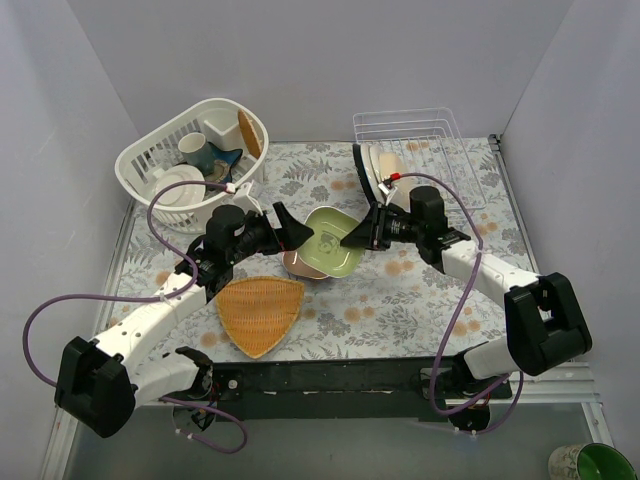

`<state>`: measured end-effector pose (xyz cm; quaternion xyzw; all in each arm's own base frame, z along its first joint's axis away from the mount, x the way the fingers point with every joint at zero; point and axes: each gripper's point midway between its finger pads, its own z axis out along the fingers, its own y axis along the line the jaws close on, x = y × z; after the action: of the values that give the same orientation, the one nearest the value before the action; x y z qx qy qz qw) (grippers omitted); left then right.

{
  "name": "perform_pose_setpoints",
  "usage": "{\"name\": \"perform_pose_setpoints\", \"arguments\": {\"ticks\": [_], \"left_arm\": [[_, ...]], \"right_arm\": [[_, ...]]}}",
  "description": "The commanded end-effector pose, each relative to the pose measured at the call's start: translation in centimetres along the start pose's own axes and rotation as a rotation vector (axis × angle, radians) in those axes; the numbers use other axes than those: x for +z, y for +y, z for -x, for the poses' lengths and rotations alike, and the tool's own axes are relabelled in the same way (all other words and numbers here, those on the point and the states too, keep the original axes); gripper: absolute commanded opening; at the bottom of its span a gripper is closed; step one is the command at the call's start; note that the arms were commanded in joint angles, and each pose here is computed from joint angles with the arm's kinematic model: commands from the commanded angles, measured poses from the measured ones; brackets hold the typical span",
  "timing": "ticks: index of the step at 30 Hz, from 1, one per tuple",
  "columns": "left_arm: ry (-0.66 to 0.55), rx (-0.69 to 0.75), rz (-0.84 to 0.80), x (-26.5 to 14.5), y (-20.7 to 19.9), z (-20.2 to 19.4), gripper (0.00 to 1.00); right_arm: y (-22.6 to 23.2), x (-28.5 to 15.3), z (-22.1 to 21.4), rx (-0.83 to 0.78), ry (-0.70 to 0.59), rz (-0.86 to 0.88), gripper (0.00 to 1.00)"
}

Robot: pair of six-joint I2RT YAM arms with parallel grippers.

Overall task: Load the plates into the dish rack
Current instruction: Insert the plate into the dish rack.

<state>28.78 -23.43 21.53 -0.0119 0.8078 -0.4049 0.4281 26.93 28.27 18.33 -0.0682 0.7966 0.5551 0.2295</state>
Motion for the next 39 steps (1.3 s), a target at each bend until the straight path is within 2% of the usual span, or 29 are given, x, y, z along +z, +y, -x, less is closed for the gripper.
{"name": "perform_pose_setpoints", "arguments": {"ticks": [1, 3, 5, 6, 8, 10, 11, 12, 14, 15, 17, 18, 24, 30, 39], "left_arm": [[-0.039, 0.018, -0.007, -0.7, -0.8, 1.3, 0.98], [-0.045, 0.024, -0.004, -0.8, -1.0, 1.6, 0.98], [-0.062, 0.032, -0.002, -1.2, -1.4, 2.4, 0.98], [-0.068, 0.034, -0.001, -1.3, -1.6, 2.6, 0.98], [-0.091, 0.041, -0.01, -2.0, -2.5, 3.7, 0.98], [-0.107, 0.046, -0.015, -2.5, -3.1, 4.4, 0.98], [-0.13, 0.052, -0.026, -3.1, -3.9, 5.3, 0.98], [-0.143, 0.056, -0.032, -3.4, -4.3, 5.8, 0.98], [-0.167, 0.068, -0.043, -4.2, -5.3, 6.8, 0.98], [-0.171, 0.07, -0.045, -4.3, -5.5, 7.1, 0.98], [-0.171, 0.075, -0.038, -4.6, -5.7, 7.4, 0.98], [-0.174, 0.079, -0.038, -4.7, -5.8, 7.6, 0.98], [-0.158, 0.078, -0.015, -4.5, -5.1, 7.1, 0.98], [-0.134, 0.074, 0.001, -3.8, -4.4, 6.4, 0.98], [-0.11, 0.081, 0.02, -3.0, -3.8, 6.0, 0.98]], "right_arm": [[3.0, -0.8, 1.8, -0.091, -0.023, 0.027, 0.01], [3.7, -1.2, 3.6, -0.165, -0.063, -0.019, 0.01], [2.9, -1.8, 3.7, -0.187, -0.049, -0.108, 0.01], [3.8, -2.4, 5.7, -0.231, -0.102, -0.156, 0.01], [3.3, -3.6, 6.4, -0.262, -0.098, -0.264, 0.01], [4.3, -5.3, 10.0, -0.324, -0.197, -0.382, 0.01], [3.9, -6.2, 10.0, -0.319, -0.187, -0.449, 0.01], [3.0, -7.5, 11.5, -0.344, -0.237, -0.554, 0.01], [4.6, -9.8, 14.3, -0.38, -0.332, -0.651, 0.01], [3.2, -12.0, 15.4, -0.38, -0.373, -0.806, 0.01], [4.2, -14.5, 17.7, -0.403, -0.462, -0.914, 0.01], [2.7, -16.6, 18.1, -0.388, -0.484, -1.064, 0.01], [2.4, -23.3, 21.2, -0.39, -0.617, -1.495, 0.01], [1.7, -25.0, 21.7, -0.496, -0.569, -1.843, 0.01], [-1.1, -21.4, 21.1, -0.619, -0.483, -2.027, 0.01]]}}
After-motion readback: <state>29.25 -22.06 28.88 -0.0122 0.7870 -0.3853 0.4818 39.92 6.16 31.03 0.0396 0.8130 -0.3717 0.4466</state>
